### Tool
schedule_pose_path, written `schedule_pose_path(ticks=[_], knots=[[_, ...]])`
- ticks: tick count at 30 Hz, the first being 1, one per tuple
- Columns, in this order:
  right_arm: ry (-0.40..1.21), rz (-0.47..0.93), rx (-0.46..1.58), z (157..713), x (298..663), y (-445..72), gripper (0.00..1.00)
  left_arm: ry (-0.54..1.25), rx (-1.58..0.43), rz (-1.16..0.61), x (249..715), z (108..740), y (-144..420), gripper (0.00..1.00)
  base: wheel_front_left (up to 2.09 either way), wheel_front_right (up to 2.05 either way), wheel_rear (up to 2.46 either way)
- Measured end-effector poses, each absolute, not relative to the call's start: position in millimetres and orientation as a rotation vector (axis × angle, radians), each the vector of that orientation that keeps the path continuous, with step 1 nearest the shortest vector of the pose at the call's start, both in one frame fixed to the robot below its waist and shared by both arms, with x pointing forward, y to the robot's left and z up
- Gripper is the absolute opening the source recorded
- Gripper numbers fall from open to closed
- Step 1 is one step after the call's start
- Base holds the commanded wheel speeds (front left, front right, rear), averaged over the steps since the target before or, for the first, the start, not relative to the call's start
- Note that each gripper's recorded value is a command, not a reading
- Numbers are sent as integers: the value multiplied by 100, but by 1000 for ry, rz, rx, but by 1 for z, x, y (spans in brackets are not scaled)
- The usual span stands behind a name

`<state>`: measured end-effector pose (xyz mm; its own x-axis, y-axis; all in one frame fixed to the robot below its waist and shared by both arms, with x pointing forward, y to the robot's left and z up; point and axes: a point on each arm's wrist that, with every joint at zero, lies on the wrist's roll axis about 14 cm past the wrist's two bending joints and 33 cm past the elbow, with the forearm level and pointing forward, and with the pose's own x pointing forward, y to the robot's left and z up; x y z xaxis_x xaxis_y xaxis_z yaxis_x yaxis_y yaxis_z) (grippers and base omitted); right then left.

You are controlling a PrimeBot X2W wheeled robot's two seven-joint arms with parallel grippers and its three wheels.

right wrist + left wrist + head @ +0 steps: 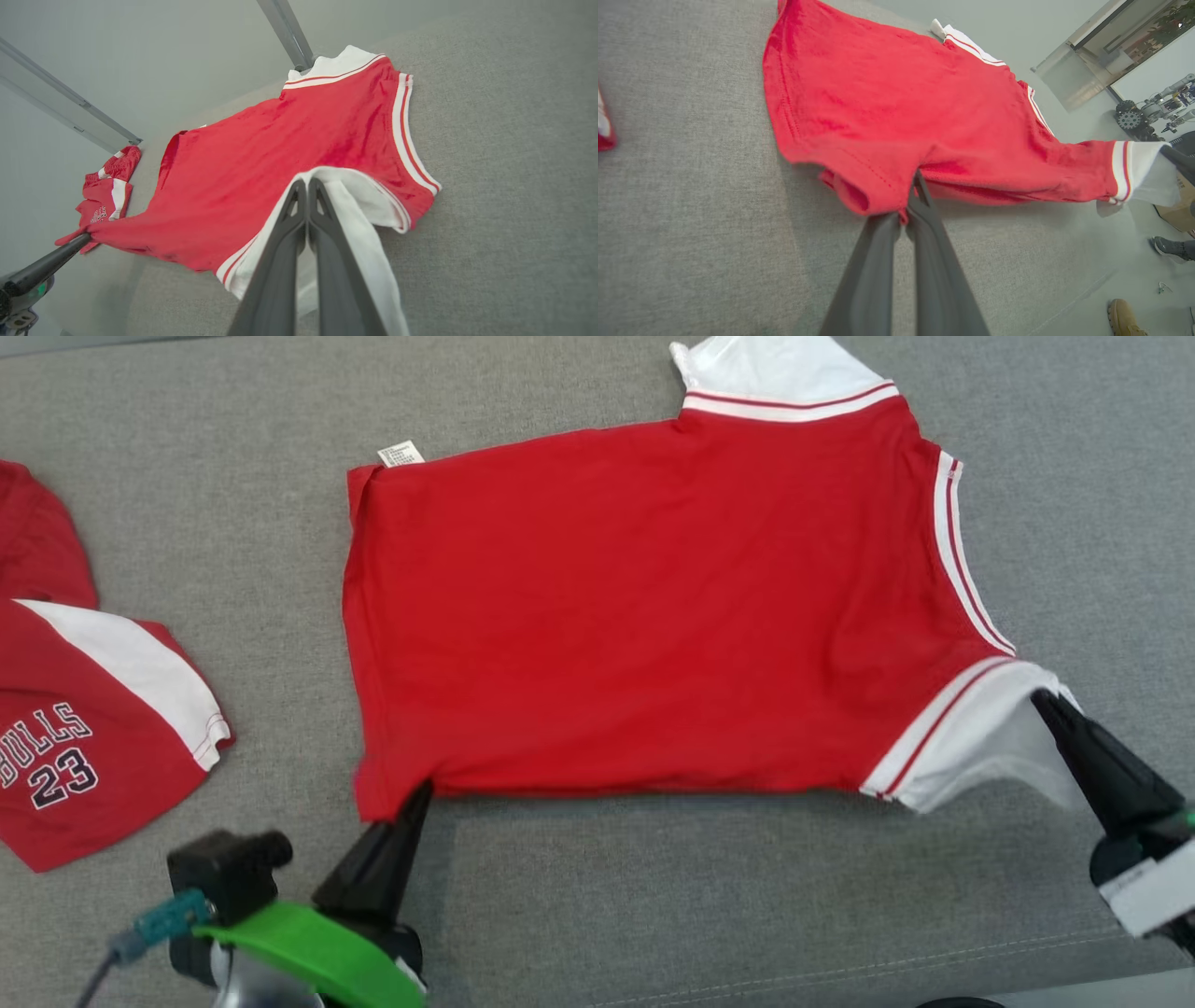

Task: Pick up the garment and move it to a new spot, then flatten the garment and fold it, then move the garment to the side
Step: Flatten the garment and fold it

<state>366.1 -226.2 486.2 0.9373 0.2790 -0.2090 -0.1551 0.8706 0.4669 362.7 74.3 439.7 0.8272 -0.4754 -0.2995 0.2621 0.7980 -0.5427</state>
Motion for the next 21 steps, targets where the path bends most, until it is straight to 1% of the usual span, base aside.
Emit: schedule_pose_path(ticks=[3, 7, 10, 13, 17, 21], knots=[[292, 274, 453, 490, 397, -217, 0, 460, -474, -445, 390, 445, 76, 0, 0, 0, 0], [369, 281, 389, 477, 435, -223, 0, 471, -408, -494, 431, 447, 72, 0, 0, 0, 0], [424, 300, 382, 468, 460, -217, 0, 570, -430, -509, 446, 432, 64, 0, 0, 0, 0], [449, 314, 368, 462, 485, -208, 0, 636, -394, -480, 463, 415, 70, 0, 0, 0, 0], [494, 329, 336, 446, 504, -195, 0, 693, -356, -421, 477, 394, 76, 0, 0, 0, 0], [529, 306, 315, 435, 517, -198, 0, 733, -336, -398, 483, 379, 78, 0, 0, 0, 0]])
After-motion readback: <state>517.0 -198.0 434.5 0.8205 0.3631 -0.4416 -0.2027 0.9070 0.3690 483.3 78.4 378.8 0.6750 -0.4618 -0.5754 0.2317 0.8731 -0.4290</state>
